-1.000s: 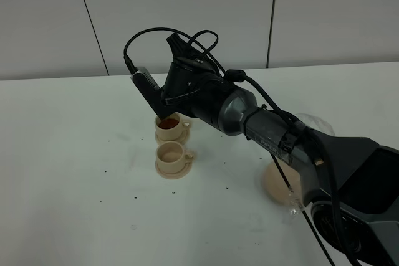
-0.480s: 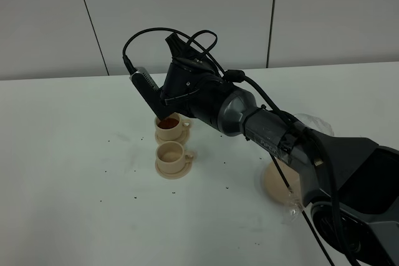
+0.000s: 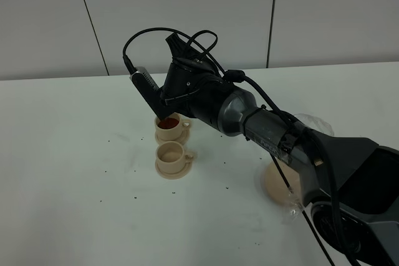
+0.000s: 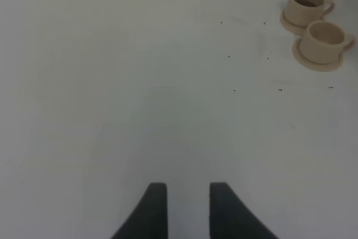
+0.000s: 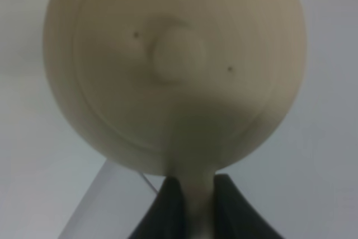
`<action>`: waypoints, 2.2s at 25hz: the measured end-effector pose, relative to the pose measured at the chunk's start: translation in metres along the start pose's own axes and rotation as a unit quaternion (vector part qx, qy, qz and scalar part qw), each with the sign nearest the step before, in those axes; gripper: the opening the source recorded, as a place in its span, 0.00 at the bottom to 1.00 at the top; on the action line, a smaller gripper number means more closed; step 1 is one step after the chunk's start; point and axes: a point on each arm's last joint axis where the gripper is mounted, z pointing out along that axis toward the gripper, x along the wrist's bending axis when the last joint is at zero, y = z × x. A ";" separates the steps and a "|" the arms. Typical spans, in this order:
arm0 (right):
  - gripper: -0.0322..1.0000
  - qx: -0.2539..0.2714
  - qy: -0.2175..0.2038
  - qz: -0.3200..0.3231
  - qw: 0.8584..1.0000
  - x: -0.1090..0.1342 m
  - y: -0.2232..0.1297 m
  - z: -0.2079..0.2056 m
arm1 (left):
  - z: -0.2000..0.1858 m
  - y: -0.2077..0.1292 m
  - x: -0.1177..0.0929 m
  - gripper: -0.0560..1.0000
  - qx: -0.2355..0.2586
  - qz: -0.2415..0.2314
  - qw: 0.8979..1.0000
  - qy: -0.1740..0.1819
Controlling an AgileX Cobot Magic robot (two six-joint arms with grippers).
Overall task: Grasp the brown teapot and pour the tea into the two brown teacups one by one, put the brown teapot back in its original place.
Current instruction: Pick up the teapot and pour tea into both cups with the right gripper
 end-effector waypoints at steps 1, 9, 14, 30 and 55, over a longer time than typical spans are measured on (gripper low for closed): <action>0.12 0.000 0.000 0.000 1.000 0.000 0.000 0.000 | 0.000 0.000 0.000 0.29 0.000 0.000 1.000 0.000; 0.12 0.000 0.000 0.001 1.000 0.000 0.000 0.000 | 0.000 0.000 0.000 0.29 0.000 0.000 1.000 0.000; 0.12 0.000 0.000 0.001 1.000 0.000 0.000 0.000 | 0.000 0.000 0.000 0.29 0.000 0.000 1.000 0.000; 0.12 0.000 0.000 0.003 1.000 0.000 0.000 0.000 | 0.000 0.000 0.000 0.29 0.000 0.000 1.000 0.000; 0.12 0.000 0.000 0.005 1.000 0.000 0.000 0.000 | 0.000 0.000 0.000 0.29 0.000 0.000 1.000 0.000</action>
